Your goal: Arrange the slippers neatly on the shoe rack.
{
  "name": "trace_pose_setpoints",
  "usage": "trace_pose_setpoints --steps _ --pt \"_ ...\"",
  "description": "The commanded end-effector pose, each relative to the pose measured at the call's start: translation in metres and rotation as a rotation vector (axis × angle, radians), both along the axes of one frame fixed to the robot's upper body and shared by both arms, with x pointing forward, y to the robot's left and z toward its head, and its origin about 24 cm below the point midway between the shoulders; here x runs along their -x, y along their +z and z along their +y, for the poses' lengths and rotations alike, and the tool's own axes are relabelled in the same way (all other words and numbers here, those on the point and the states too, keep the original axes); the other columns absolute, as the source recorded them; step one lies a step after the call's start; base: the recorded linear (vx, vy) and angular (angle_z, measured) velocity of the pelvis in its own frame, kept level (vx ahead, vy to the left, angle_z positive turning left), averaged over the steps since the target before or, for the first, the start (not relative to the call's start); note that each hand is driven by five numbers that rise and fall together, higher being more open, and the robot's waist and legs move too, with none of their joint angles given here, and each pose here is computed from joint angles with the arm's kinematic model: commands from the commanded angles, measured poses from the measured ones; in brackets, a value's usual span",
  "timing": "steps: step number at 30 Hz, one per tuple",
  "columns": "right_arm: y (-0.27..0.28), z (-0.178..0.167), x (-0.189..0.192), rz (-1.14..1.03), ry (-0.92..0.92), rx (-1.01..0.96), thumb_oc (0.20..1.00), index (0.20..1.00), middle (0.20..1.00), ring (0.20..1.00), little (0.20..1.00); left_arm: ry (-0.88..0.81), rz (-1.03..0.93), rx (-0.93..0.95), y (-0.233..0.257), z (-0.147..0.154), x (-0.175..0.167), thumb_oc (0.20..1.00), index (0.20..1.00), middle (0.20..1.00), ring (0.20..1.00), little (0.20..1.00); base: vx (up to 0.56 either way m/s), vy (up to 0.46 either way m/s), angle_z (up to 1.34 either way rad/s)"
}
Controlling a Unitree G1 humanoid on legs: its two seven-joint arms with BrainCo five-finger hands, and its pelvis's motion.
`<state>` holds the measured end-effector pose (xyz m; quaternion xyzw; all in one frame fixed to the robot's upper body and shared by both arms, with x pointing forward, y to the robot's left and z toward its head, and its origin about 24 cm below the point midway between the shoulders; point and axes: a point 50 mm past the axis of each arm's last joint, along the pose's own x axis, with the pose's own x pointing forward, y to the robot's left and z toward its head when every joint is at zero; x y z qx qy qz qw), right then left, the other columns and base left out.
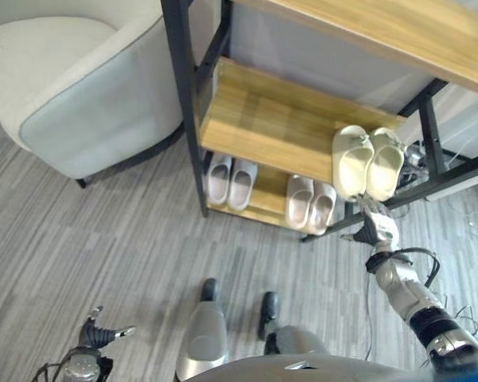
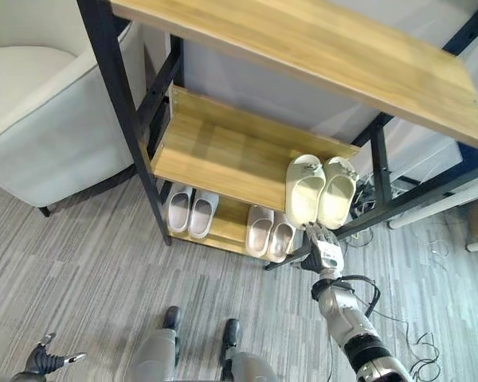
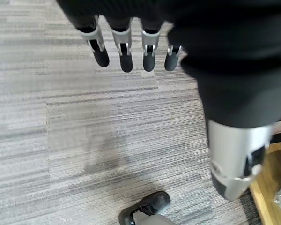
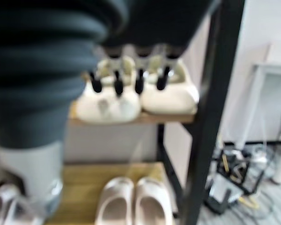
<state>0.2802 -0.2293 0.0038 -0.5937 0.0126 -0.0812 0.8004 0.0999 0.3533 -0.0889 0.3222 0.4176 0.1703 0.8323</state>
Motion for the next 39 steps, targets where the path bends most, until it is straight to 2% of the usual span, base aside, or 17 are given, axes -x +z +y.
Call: trace_pose_setpoints --steps 1,12,19,23,28,32,33,35,36,37,38,39 --pt "0.027 -0.025 -0.015 -0.090 -0.074 0.010 1.000 1.000 1.000 1.000 1.000 -0.047 -0.055 -0.036 0.006 -0.001 -0.012 1.000 1.000 1.000 1.000 1.000 -0.06 0.017 0.11" --pt "0.063 -0.030 -0.039 -0.222 -0.099 -0.009 1.000 1.000 1.000 1.000 1.000 -0.092 -0.119 -0.020 0.005 -0.018 -0.034 1.000 1.000 1.000 1.000 1.000 -0.03 0.014 0.06" --pt "0.056 -0.027 -0.026 -0.235 -0.083 -0.042 1.000 1.000 1.000 1.000 1.000 -0.062 -0.096 0.002 -0.001 -0.020 -0.026 1.000 1.000 1.000 1.000 1.000 0.03 0.007 -0.01" --pt "0.004 -0.018 0.016 -0.029 -0.030 -0.111 1.000 1.000 1.000 1.000 1.000 -0.001 0.060 0.005 -0.016 -0.013 0.006 1.000 1.000 1.000 1.000 1.000 0.15 0.046 0.05" --pt "-0.036 -0.017 0.056 0.151 -0.055 -0.194 1.000 1.000 1.000 1.000 1.000 0.029 0.176 0.017 -0.028 -0.016 0.032 1.000 1.000 1.000 1.000 1.000 0.13 0.121 -0.12" --pt "-0.082 -0.005 0.105 0.412 -0.065 -0.293 1.000 1.000 1.000 1.000 1.000 0.056 0.233 0.030 -0.035 -0.020 0.039 1.000 1.000 1.000 1.000 1.000 0.07 0.116 -0.23" --pt "-0.095 -0.005 0.121 0.477 -0.109 -0.339 1.000 1.000 1.000 1.000 1.000 0.050 0.211 0.054 -0.037 -0.027 0.031 1.000 1.000 1.000 1.000 1.000 -0.01 0.177 -0.54" --pt "-0.126 -0.010 0.168 0.639 -0.316 -0.470 1.000 1.000 1.000 1.000 1.000 0.055 0.216 0.124 -0.046 -0.045 0.033 1.000 1.000 1.000 1.000 1.000 -0.02 0.155 -0.31" --pt "-0.126 -0.010 0.169 0.639 -0.317 -0.470 1.000 1.000 1.000 1.000 1.000 0.055 0.216 0.124 -0.046 -0.045 0.033 1.000 1.000 1.000 1.000 1.000 0.01 0.122 -0.32" --pt "-0.143 -0.020 0.205 0.730 -0.515 -0.541 1.000 1.000 1.000 1.000 1.000 0.070 0.230 0.172 -0.052 -0.056 0.038 1.000 1.000 1.000 1.000 1.000 0.00 0.111 -0.36" --pt "-0.150 -0.023 0.222 0.775 -0.603 -0.565 1.000 1.000 1.000 1.000 1.000 0.071 0.240 0.189 -0.054 -0.059 0.040 1.000 1.000 1.000 1.000 1.000 -0.01 0.111 -0.34" --pt "-0.150 -0.023 0.222 0.774 -0.603 -0.565 1.000 1.000 1.000 1.000 1.000 0.071 0.240 0.189 -0.054 -0.059 0.040 1.000 1.000 1.000 1.000 1.000 -0.02 0.057 -0.23"
